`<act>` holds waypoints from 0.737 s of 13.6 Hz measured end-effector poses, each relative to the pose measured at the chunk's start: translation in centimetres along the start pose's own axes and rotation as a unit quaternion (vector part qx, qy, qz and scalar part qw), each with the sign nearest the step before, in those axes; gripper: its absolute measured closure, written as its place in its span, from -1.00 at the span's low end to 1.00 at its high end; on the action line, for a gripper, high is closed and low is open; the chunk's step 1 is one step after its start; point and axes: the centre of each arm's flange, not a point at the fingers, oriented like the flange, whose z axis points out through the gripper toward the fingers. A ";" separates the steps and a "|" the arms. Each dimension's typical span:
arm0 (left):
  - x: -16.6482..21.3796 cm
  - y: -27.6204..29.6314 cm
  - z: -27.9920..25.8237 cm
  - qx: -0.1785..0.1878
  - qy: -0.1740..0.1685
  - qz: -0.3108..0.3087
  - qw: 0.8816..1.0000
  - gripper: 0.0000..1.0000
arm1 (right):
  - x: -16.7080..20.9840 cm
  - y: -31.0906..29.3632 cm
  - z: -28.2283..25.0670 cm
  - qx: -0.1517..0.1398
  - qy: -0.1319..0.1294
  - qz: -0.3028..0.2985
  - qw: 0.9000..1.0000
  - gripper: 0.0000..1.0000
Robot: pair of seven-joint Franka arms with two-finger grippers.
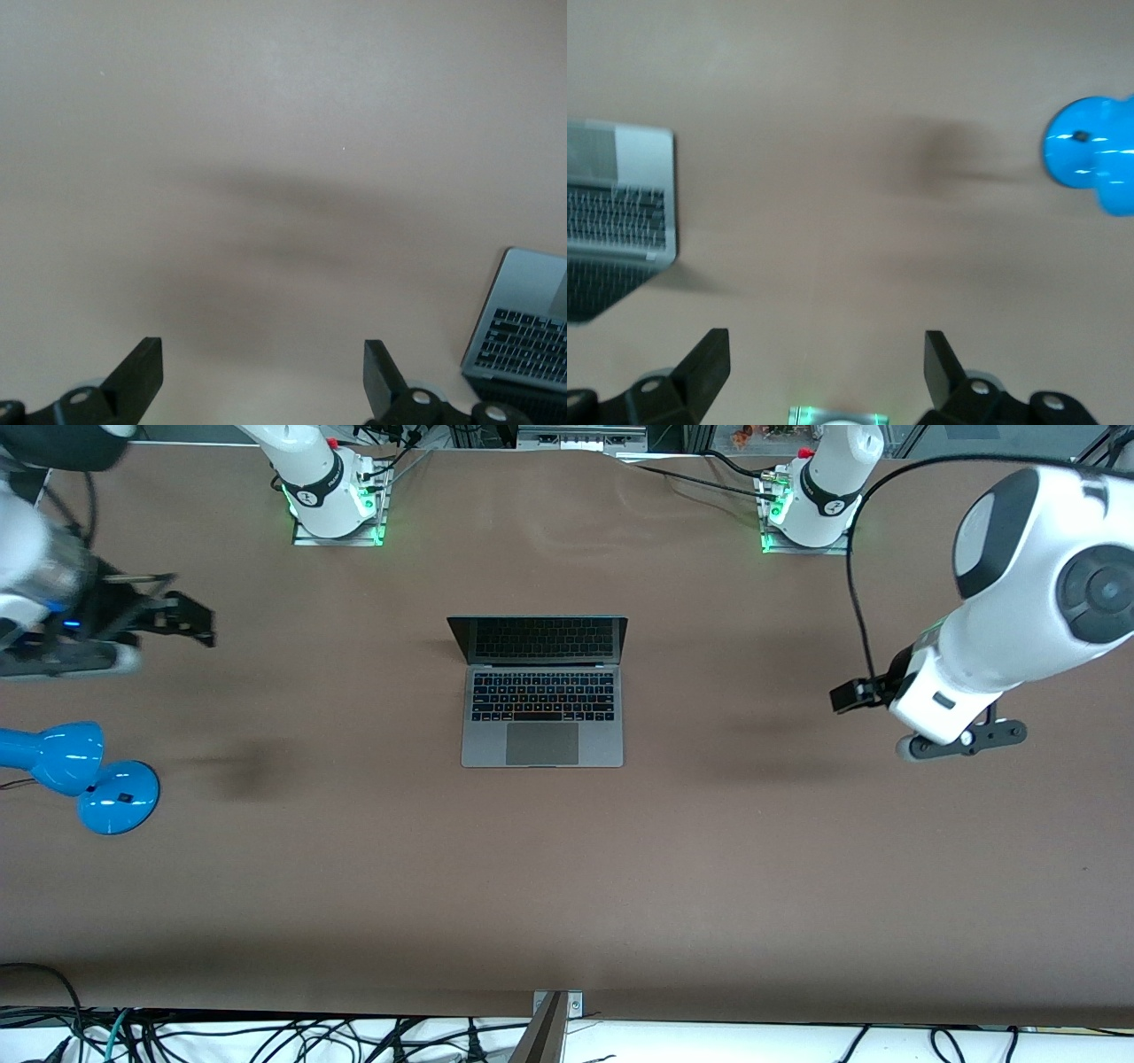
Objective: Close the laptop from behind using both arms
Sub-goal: 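Move the left gripper and the right gripper toward the laptop screen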
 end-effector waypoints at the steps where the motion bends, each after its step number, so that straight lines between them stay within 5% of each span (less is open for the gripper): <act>1: 0.2 0.7 0.5 0.001 -0.001 -0.006 1.000 -1.00 | 0.0 -1.9 0.7 -0.003 -0.017 -0.015 1.000 -0.81; 4: -0.4 2.9 0.6 -0.042 -0.021 -0.010 0.999 -1.00 | -0.1 -6.3 2.4 -0.012 -0.053 -0.051 0.997 -0.53; 8: -1.7 5.2 0.7 -0.065 -0.039 0.002 0.997 -1.00 | -0.1 -10.9 5.1 -0.020 -0.100 -0.081 0.991 0.39; 10: -3.6 8.5 1.2 -0.056 -0.047 -0.003 0.997 -1.00 | -0.4 -13.1 6.6 0.009 -0.137 -0.062 0.989 0.82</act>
